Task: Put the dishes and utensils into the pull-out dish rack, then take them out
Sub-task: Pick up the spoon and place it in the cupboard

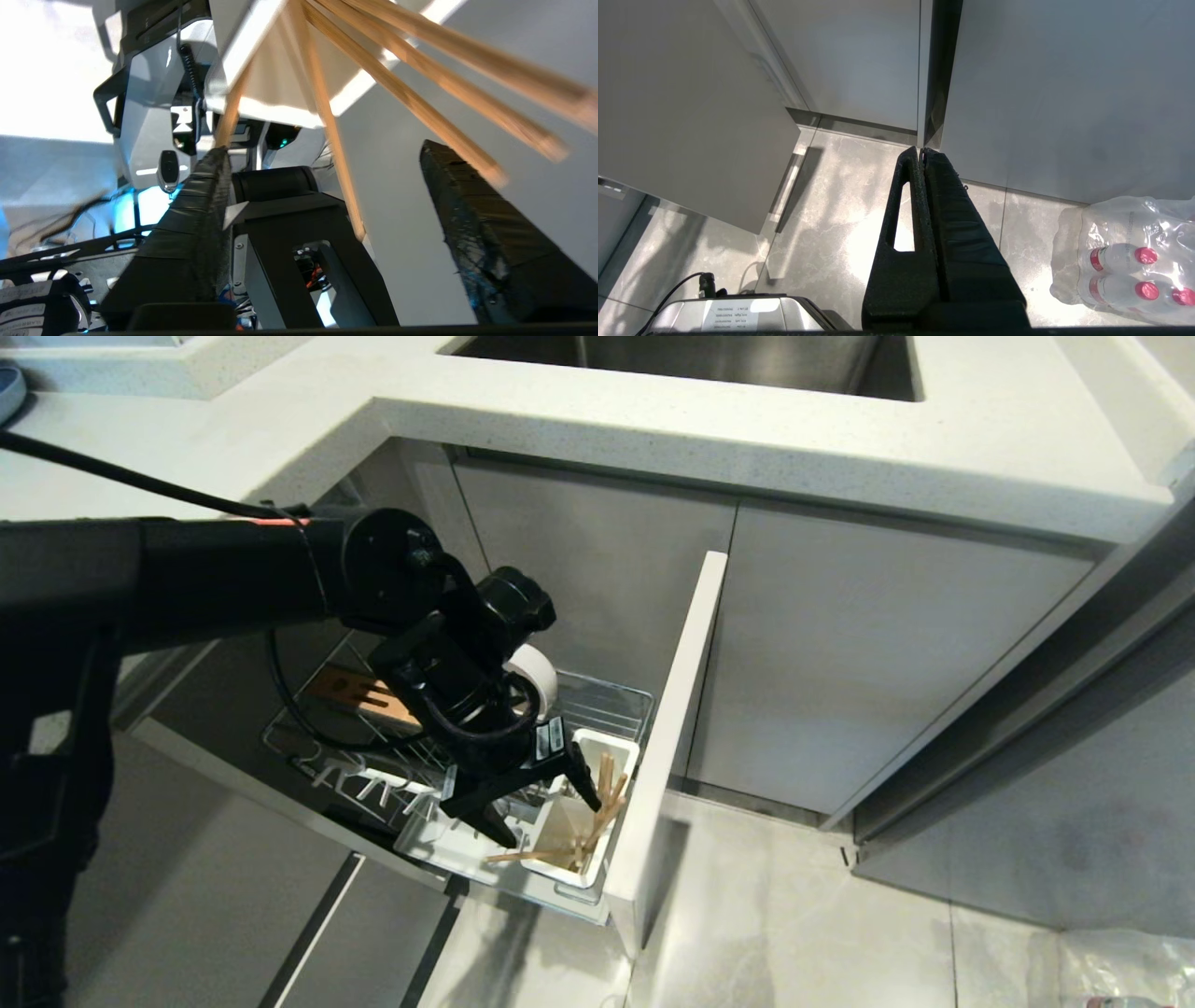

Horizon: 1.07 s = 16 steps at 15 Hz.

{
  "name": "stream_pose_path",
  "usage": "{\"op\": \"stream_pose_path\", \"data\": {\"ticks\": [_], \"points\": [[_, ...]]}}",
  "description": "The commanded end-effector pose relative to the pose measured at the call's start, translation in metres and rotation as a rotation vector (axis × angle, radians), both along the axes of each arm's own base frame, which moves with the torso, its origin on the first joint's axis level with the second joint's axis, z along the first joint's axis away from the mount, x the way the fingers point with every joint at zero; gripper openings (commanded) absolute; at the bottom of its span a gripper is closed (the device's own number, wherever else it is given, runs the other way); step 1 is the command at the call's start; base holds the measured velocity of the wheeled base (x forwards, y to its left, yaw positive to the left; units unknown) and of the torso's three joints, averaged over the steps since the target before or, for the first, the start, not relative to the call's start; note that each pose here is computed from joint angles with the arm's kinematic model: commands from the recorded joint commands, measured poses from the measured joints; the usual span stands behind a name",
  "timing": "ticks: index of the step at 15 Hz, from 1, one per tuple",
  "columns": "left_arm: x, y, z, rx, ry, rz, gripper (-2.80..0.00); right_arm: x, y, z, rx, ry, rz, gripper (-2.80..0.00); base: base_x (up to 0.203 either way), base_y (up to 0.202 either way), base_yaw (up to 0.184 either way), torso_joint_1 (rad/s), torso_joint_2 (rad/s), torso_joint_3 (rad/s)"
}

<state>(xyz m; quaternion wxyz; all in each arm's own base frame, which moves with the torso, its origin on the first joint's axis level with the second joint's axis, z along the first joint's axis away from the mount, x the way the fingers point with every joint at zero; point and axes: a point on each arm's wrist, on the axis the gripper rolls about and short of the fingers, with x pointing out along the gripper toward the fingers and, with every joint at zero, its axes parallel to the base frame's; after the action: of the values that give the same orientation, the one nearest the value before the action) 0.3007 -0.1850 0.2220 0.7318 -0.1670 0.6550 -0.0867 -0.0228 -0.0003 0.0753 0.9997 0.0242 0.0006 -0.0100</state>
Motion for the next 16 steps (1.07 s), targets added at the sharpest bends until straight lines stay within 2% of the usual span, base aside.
{"op": "stream_pose_path", "data": {"ticks": [1,5,6,11,16], "points": [[-0.012,0.007,0.02,-0.029,-0.042,0.003,0.0,0.0,0.0,0.0,0.001,0.001,0.0,-2.8,0.0,0.0,0.0,0.0,0.0,0.0],[-0.035,0.021,0.053,-0.053,-0.141,0.014,0.0,0.0,0.0,0.0,0.001,0.001,0.0,-2.8,0.0,0.0,0.0,0.0,0.0,0.0],[-0.042,0.026,0.062,-0.06,-0.17,0.017,-2.8,0.0,0.0,0.0,0.001,0.001,0.0,-2.8,0.0,0.0,0.0,0.0,0.0,0.0],[-0.082,0.048,0.103,-0.11,-0.304,0.017,-2.8,0.0,0.0,0.0,0.001,0.001,0.0,-2.8,0.0,0.0,0.0,0.0,0.0,0.0],[-0.134,0.079,0.144,-0.167,-0.497,-0.004,-2.8,0.0,0.0,0.0,0.001,0.001,0.0,-2.8,0.0,0.0,0.0,0.0,0.0,0.0]]}}
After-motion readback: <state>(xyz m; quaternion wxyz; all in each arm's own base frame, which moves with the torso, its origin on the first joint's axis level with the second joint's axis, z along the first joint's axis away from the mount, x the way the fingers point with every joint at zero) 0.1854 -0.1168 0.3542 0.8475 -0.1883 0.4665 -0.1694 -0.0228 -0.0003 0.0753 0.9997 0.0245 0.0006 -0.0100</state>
